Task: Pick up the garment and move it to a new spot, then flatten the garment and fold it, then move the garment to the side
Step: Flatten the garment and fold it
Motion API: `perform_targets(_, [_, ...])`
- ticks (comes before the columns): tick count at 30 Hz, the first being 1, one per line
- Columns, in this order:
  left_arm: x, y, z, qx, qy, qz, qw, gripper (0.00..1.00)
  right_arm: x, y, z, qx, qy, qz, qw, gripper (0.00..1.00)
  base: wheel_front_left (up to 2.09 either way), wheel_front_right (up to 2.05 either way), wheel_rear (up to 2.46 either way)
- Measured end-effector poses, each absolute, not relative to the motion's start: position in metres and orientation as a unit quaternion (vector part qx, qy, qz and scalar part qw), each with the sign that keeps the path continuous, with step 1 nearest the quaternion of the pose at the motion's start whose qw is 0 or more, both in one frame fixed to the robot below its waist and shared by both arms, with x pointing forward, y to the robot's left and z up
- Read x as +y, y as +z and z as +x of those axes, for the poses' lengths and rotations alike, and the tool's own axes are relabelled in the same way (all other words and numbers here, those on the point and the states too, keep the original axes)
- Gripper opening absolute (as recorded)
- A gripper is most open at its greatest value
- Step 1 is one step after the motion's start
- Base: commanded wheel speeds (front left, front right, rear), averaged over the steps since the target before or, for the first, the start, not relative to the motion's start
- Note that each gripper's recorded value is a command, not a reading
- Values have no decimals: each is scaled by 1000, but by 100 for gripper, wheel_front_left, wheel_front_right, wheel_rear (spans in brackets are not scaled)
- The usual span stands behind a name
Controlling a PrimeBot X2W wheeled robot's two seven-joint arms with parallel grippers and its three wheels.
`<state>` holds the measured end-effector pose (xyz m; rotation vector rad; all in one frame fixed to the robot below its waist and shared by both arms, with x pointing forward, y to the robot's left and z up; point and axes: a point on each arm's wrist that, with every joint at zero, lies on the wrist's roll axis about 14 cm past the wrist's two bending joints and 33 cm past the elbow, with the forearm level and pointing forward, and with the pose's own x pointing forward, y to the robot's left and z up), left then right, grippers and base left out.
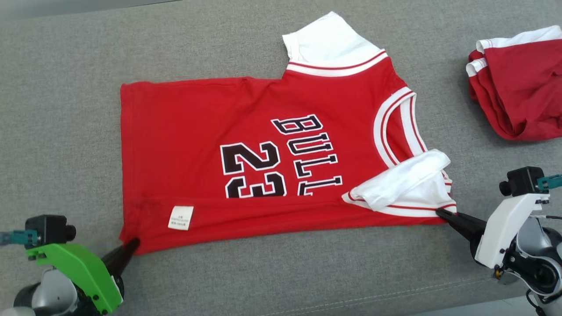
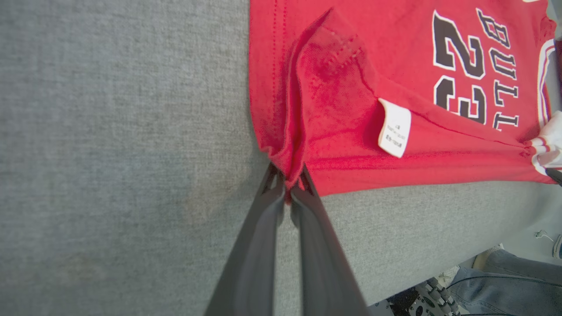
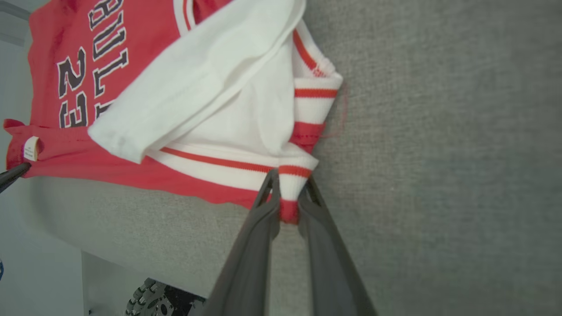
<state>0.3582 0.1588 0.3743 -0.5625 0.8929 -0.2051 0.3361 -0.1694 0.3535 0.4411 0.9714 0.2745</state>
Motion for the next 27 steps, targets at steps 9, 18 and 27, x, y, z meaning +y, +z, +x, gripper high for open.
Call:
perform_targets(9, [143,366,316,459,-99,-309,827,0,-184,352,313,483,112,218,841,0,0,0,0])
perform_targets(18, [143,372,323,443,-94,-312,835,95,-184,362,320,478,120,203,846,100,0,0,0])
perform_targets(27, [142,370,317,455,-100,-297,834,100,-204,367,320,481,102,181,852,100,0,0,0])
